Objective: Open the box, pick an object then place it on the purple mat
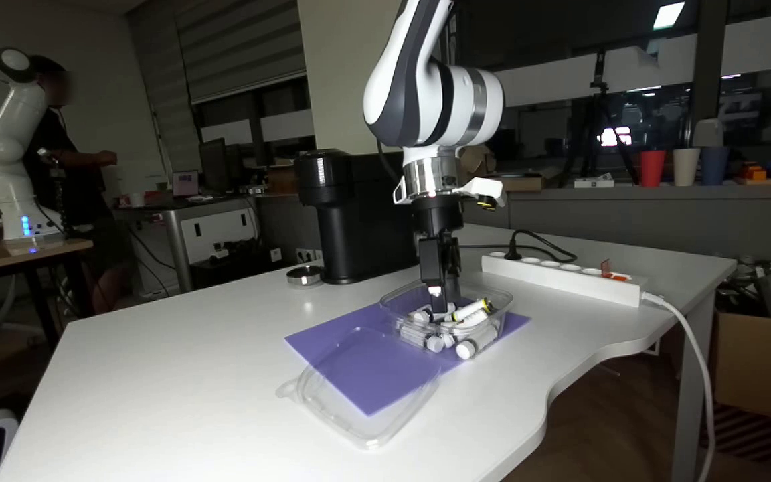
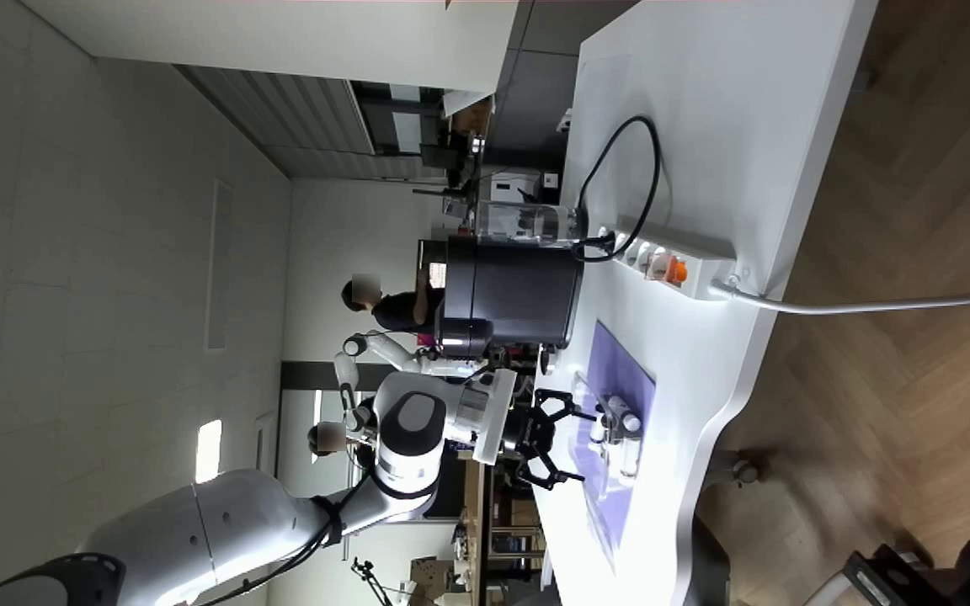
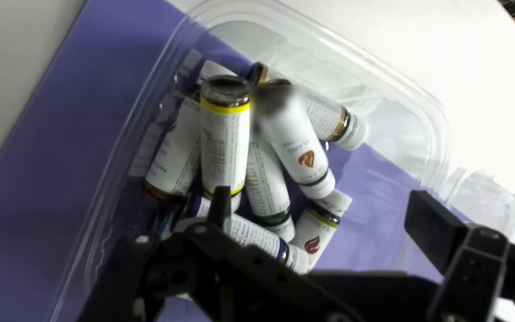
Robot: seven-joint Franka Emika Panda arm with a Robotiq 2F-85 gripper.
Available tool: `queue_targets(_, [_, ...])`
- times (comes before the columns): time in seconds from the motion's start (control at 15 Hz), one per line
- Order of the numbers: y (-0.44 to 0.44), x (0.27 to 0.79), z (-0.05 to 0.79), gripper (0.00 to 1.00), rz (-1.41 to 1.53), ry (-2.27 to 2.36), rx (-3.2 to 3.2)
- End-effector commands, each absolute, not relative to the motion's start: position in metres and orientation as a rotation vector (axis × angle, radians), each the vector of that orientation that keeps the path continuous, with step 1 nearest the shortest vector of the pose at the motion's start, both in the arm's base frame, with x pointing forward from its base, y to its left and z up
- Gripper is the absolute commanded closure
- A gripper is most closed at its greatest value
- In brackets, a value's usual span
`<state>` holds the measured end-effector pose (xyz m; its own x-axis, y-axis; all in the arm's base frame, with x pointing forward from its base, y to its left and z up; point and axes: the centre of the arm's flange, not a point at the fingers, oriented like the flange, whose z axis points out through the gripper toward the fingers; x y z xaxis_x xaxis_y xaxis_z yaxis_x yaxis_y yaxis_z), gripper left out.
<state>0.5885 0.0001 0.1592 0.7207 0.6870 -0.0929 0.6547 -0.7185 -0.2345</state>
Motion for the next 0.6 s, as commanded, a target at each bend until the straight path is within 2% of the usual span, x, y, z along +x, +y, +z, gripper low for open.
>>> queue_targets(0.0, [0.0,0.5885,0.1592,0.0,0.258,-1.079,-2.74])
queue_targets(0.53, [0.0017,0.591,0.1607,0.0,0.144,-1.559,-2.563])
